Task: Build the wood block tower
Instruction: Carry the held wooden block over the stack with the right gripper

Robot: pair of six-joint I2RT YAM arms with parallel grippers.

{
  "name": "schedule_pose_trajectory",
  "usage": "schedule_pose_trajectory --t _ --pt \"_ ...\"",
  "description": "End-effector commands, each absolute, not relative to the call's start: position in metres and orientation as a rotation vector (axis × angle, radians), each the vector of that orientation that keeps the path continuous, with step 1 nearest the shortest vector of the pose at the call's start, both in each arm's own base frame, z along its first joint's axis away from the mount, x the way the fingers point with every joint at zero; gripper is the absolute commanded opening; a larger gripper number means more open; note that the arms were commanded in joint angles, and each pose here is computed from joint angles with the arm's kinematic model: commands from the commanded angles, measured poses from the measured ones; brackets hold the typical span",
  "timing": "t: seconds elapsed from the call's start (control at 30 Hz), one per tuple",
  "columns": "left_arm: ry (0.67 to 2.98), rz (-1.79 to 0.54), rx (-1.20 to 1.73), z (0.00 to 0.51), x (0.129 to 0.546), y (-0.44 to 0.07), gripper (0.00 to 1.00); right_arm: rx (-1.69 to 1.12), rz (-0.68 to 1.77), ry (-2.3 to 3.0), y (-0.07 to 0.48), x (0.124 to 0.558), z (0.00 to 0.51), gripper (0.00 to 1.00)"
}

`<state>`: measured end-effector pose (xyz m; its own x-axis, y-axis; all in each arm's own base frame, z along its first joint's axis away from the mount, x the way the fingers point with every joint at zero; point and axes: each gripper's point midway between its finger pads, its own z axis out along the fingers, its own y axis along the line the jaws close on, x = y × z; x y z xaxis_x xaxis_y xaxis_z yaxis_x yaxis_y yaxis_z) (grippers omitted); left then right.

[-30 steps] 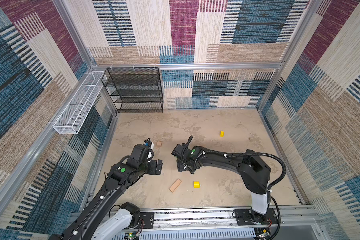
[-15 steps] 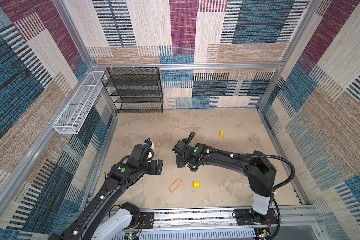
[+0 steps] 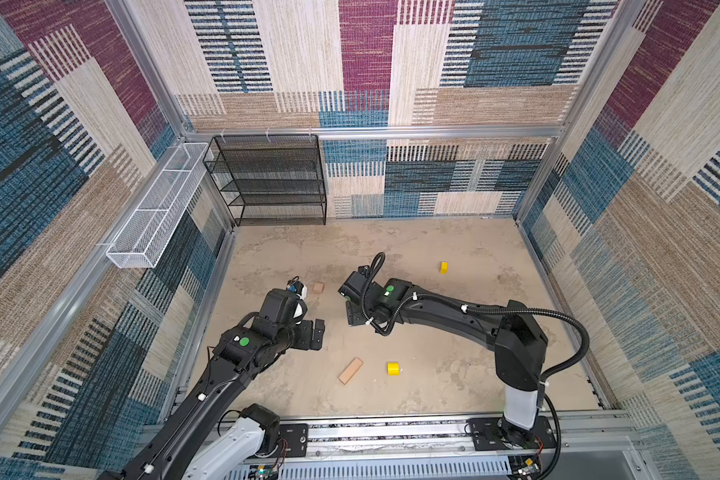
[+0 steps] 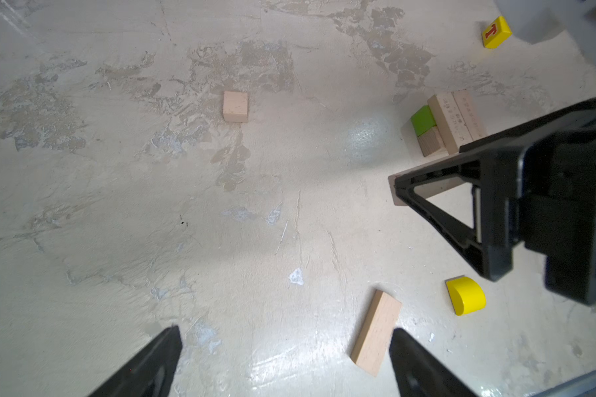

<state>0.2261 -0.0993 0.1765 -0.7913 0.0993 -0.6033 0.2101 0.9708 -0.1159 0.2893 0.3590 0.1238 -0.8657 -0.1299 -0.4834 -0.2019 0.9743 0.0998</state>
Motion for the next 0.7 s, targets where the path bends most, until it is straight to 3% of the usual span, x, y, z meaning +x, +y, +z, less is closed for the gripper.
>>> schedule_pose_trajectory --t 0.0,0.33,0.67 --pt "2.483 -0.232 0.202 0.177 0.227 -0.098 0.99 -0.198 0.181 2.601 0.353 0.293 0.13 0.0" --pt "2.476 -0.255 0.213 0.178 0.226 -0.101 0.99 -0.178 0.132 2.562 0.342 0.304 0.144 0.0" --pt "2.462 -0.546 0.348 0.181 0.225 -0.147 0.99 -0.108 0.09 2.519 0.327 0.32 0.165 0.0"
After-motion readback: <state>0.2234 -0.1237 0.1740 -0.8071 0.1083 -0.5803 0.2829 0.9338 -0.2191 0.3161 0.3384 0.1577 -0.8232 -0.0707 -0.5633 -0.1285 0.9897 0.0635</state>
